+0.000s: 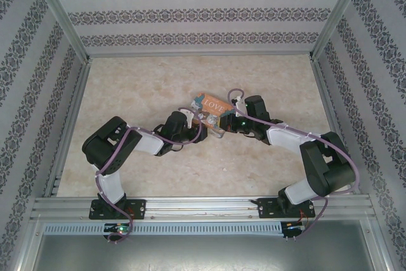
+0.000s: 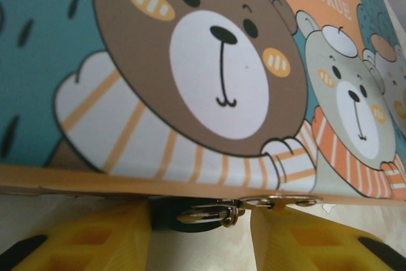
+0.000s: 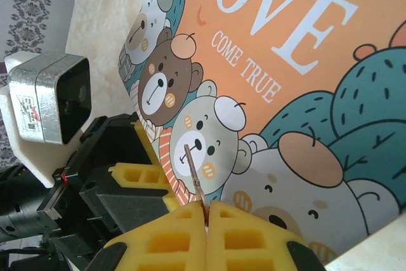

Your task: Unlock the padlock with the key

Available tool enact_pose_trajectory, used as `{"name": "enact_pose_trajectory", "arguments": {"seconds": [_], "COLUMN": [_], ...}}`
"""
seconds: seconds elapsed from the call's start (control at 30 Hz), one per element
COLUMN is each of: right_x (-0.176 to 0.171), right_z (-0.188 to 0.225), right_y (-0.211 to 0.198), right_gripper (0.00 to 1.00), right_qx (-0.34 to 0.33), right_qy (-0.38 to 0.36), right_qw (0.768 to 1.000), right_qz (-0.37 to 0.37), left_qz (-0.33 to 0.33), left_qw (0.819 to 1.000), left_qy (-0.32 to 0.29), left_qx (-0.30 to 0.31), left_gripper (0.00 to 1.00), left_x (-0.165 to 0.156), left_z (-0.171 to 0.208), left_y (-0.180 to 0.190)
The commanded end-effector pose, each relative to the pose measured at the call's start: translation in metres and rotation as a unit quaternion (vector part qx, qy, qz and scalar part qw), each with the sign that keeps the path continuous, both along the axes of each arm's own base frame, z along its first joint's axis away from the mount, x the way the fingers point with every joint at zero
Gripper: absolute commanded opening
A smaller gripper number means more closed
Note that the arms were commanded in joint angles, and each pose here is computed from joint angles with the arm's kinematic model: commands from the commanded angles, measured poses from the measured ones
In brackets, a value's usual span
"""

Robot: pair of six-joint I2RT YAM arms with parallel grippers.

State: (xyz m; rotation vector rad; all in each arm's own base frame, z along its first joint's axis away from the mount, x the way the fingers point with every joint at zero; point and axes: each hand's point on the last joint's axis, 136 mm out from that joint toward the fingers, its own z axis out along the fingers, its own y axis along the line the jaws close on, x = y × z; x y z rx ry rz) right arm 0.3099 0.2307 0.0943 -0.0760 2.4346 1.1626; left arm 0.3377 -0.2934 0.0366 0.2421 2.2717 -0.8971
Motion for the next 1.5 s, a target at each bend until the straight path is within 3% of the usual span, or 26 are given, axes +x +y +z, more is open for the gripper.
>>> {"name": "enact_pose_trajectory", "arguments": {"seconds": [0.0,0.5,1.1,1.47], "right_x": [-0.022,-0.019,-0.020,-0.013], "right_z": [-0.026,-0.020,-0.006,0.040], "right_y": [-0.006,-0.003,0.000,0.001], "right_gripper": [0.00,0.00,0.00,0.00], "right_qx": [-0.027,-0.024,-0.015,0.017], "right_qy": [0.054,0.048,0.034,-0.013], "right_qw": [0.998,0.999,0.999,1.000], "right_qz": [0.000,0.003,0.009,0.011], "left_qz": [-0.008,-0.012,-0.012,-0.013], "left_qw": [0.999,0.998,0.998,1.000], "left_qy": [0.013,0.007,-0.007,-0.006], "left_qx": [0.030,0.060,0.057,0.018], "left_gripper": [0.43,0.42,0.20,0.12], "left_x": [-0.004,0.000,0.003,-0.008], "left_z": [-0.018,-0.024,-0.014,0.019], "left_y": [-0.002,-0.010,-0.018,-0.018]}}
